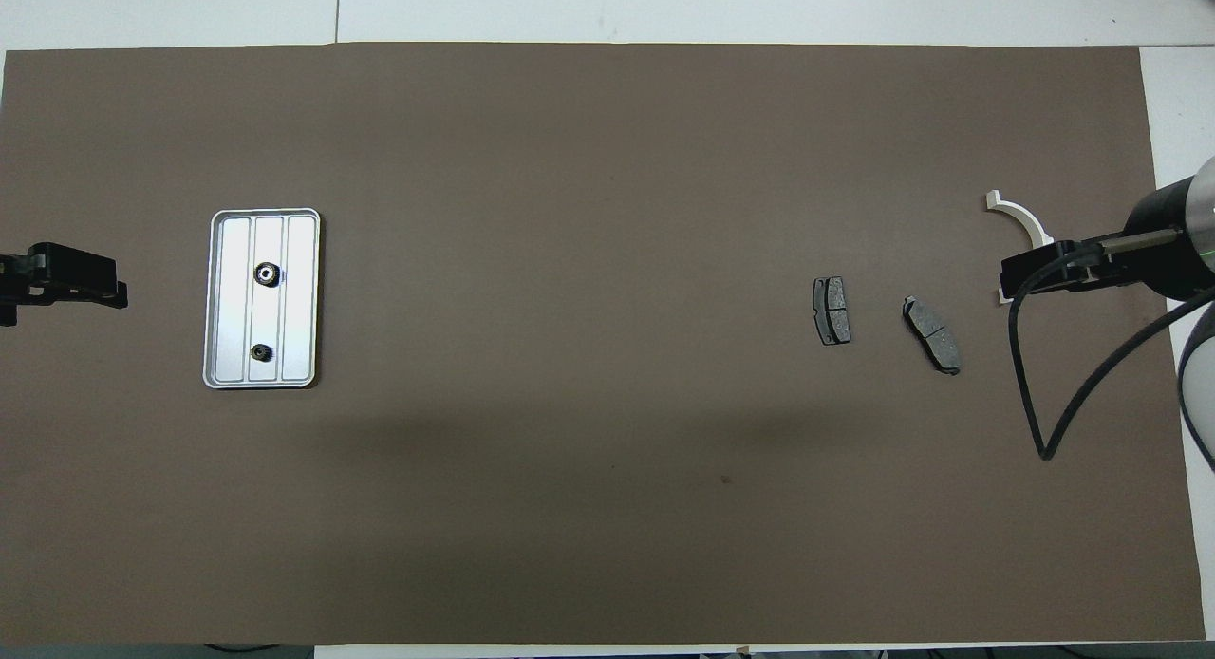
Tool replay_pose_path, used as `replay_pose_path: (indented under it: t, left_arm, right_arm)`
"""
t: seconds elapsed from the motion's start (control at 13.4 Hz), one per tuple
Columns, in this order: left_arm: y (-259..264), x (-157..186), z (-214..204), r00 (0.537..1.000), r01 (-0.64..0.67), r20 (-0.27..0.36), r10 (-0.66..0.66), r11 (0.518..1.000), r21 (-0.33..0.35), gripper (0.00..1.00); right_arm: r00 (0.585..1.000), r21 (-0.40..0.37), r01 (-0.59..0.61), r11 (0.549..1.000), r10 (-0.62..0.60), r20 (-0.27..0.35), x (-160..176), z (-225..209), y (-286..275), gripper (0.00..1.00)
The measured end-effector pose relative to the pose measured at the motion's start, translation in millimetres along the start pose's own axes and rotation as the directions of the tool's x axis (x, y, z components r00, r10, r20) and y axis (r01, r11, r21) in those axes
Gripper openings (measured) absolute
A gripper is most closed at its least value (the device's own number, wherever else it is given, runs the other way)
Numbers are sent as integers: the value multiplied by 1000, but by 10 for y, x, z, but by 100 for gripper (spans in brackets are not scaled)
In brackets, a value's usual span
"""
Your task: Pick bearing gear from pile to tray
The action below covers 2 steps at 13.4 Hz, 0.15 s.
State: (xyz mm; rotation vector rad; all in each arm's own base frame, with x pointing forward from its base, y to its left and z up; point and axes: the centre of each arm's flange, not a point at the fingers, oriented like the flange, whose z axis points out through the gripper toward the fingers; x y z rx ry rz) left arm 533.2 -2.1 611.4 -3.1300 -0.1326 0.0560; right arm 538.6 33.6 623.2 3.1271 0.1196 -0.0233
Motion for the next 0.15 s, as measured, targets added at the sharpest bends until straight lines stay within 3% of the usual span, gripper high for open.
replay_pose_path:
  t: [0.15]
  left_arm:
    - [0,0,0,1000,0,0,0,1000,0,100]
  right_arm:
    - [1000,0,0,1000,0,0,0,0,1,100]
